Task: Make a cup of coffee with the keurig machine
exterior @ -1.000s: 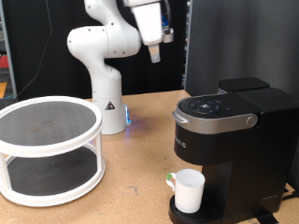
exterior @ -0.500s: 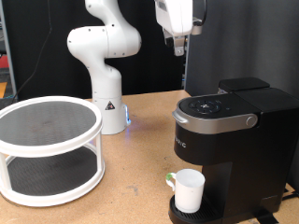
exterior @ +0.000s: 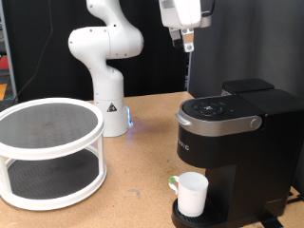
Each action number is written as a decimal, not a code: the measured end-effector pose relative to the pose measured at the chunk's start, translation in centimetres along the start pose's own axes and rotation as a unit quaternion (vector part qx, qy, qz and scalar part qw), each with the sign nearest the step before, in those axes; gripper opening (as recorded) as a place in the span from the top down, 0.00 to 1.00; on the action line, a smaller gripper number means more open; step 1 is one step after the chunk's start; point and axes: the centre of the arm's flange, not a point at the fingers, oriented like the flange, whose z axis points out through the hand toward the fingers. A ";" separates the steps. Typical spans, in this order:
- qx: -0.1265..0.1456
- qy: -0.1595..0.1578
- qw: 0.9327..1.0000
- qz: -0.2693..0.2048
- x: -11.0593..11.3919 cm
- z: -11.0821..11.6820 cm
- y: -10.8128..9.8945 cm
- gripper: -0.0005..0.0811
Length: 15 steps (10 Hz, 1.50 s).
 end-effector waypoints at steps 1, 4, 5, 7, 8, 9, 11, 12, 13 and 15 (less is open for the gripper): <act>-0.006 0.008 1.000 0.004 0.6 -0.1 -0.1 0.01; -0.015 0.003 1.000 0.021 3.1 0.4 -0.1 0.01; -0.016 -0.002 1.000 0.023 4.1 0.8 -0.1 0.01; -0.016 -0.009 1.000 0.024 5.7 1.7 0.1 0.01; -0.014 -0.009 1.000 0.024 6.3 1.9 0.3 0.01; -0.012 -0.009 0.999 0.029 6.9 2.1 0.4 0.01; -0.008 -0.014 0.999 0.040 7.5 2.4 0.6 0.01; -0.007 -0.016 0.999 0.040 7.5 2.6 0.6 0.01; -0.006 -0.018 0.999 0.039 7.5 2.8 0.6 0.01; -0.011 -0.029 0.999 0.033 7.3 3.5 0.6 0.01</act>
